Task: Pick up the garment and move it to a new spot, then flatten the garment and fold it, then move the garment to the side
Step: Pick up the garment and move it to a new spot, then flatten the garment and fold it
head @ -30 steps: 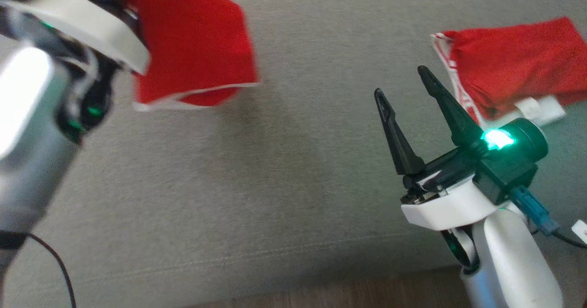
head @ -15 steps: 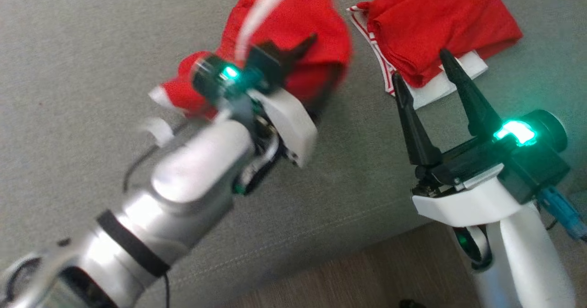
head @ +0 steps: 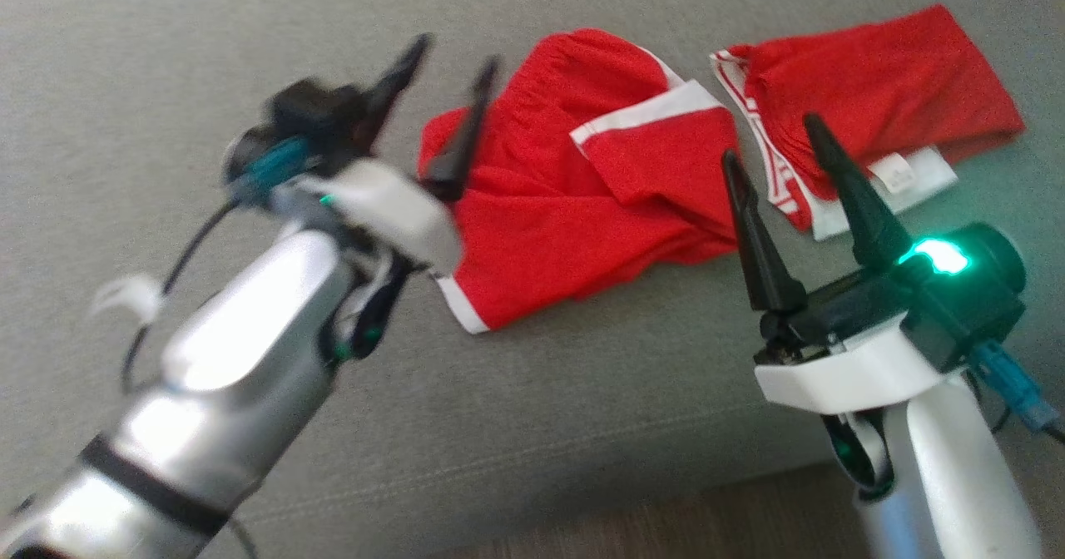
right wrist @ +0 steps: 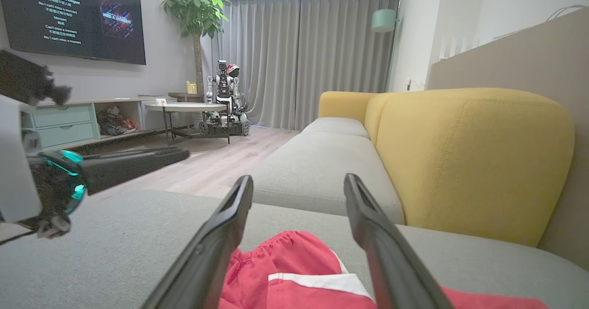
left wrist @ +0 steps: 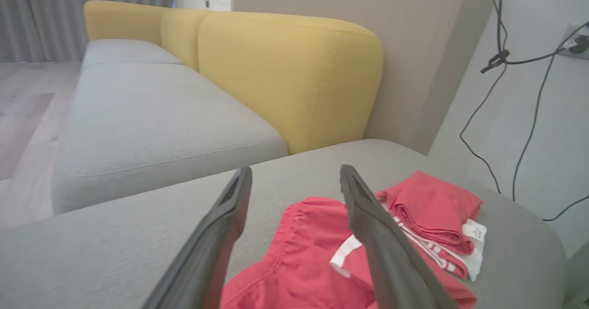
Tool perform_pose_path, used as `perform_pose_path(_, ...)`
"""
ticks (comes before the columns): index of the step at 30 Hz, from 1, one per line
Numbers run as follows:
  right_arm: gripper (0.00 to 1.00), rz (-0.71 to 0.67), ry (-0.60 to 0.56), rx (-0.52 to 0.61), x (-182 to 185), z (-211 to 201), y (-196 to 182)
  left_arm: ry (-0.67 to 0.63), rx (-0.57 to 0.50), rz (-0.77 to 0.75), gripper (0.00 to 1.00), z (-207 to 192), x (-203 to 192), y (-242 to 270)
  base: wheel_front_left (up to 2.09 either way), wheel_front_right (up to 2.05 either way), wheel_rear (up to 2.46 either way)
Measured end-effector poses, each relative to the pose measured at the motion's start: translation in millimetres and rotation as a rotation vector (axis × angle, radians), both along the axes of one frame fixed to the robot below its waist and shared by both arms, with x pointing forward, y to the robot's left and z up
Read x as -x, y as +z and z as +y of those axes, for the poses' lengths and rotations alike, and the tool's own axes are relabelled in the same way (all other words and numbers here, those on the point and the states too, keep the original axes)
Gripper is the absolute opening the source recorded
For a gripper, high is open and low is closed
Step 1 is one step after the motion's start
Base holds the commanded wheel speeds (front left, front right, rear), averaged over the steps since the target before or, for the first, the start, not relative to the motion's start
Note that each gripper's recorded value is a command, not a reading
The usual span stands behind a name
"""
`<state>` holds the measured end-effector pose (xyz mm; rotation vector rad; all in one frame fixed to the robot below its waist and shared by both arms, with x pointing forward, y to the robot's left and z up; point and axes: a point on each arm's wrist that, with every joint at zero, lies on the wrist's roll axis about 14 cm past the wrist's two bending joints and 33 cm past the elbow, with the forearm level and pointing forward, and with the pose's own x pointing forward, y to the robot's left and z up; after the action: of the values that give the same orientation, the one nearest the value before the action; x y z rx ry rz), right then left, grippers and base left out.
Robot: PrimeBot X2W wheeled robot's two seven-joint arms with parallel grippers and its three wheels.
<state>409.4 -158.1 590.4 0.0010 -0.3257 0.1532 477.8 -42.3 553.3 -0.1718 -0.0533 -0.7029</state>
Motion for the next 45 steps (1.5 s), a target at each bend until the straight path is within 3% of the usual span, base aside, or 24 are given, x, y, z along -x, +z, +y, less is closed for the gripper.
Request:
perform_pose_path(5, 1.0, 0.027, 0.036, -0.005, 5, 14, -9, 0.171, 0.072, 0.011, 1.0, 67, 18, 5, 0.0, 0.0, 0.0)
perform_pose_path(12, 1.0, 0.065, 0.074, -0.014, 16, 27, -20, 0.404, 0.15, 0.097, 1.0, 135, 76, -26, 0.0, 0.0, 0.0)
perform_pose_path(16, 1.0, 0.063, 0.083, -0.016, 18, 31, -19, 0.458, 0.199, 0.134, 1.0, 141, 99, -38, 0.0, 0.0, 0.0)
perform_pose_path(23, 1.0, 0.111, 0.078, 0.005, 13, 31, -30, 0.46, 0.21, 0.083, 1.0, 145, 102, -29, 0.0, 0.0, 0.0)
perform_pose_path(31, 1.0, 0.364, 0.031, 0.075, -8, 19, -98, 0.472, 0.204, 0.111, 1.0, 151, 103, -44, 0.0, 0.0, 0.0)
perform_pose_path(37, 1.0, 0.422, 0.026, 0.127, -44, 22, -115, 0.489, 0.2, 0.154, 1.0, 158, 105, -59, 0.0, 0.0, 0.0)
perform_pose_path(45, 1.0, 0.555, 0.051, 0.193, -62, 34, -160, 0.532, 0.189, 0.171, 1.0, 173, 101, -67, 0.0, 0.0, 0.0)
